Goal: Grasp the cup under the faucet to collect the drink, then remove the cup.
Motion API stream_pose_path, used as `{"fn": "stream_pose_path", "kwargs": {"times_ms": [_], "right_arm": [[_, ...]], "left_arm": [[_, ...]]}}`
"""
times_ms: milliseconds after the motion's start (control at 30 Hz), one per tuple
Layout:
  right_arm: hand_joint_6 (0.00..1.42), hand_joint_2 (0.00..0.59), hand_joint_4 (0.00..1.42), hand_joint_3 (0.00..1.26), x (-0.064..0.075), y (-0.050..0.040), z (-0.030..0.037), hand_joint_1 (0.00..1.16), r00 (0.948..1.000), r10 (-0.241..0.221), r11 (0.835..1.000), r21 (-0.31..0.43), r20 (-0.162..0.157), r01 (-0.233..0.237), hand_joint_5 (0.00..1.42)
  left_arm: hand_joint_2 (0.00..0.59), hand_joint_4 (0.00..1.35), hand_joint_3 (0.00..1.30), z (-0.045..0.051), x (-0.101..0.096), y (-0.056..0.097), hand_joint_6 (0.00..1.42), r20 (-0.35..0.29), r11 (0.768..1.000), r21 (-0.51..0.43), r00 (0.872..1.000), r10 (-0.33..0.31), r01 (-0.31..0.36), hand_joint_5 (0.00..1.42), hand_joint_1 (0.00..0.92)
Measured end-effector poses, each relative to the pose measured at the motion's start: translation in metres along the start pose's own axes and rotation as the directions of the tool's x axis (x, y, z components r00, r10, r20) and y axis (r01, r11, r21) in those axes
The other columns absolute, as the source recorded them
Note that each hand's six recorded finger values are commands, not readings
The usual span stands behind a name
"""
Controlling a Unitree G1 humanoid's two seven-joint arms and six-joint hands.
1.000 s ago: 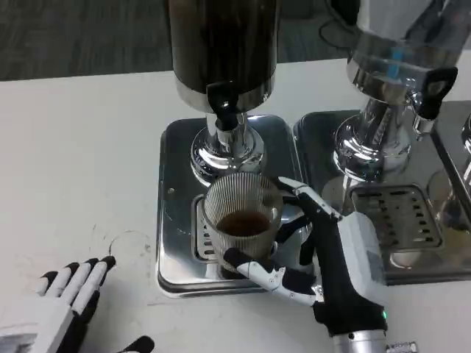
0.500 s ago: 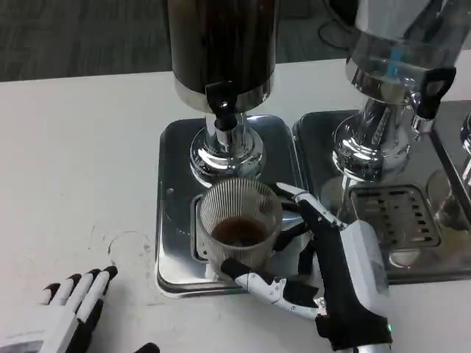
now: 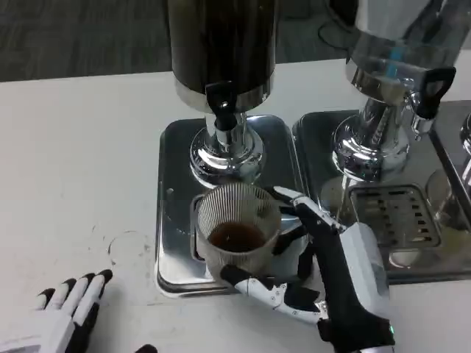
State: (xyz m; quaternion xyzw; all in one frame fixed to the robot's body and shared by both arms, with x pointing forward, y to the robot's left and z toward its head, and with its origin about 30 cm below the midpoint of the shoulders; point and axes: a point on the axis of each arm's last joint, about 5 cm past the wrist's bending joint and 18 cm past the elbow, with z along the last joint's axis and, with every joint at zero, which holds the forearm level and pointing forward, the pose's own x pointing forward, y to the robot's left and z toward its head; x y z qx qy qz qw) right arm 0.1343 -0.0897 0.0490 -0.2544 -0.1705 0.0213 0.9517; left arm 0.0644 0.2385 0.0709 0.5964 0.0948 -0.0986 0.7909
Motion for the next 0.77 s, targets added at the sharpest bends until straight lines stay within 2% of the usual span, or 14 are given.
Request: {"fn": "stream_pose_path", "kwargs": {"times_ms": [767], "right_arm": [[1.20, 0.193, 0.59, 0.46, 0.0009, -0.0007, -0.0016, 0.88, 1.0000, -0.007, 1.000, 0.017, 0.000, 0.007, 0.81]], "left_arm": [[0.139, 0.00, 0.00, 0.0047, 0.0034, -0.0011, 0.00, 0.012, 1.000, -0.008, 1.000, 0.001, -0.001, 0.00, 0.000]]}}
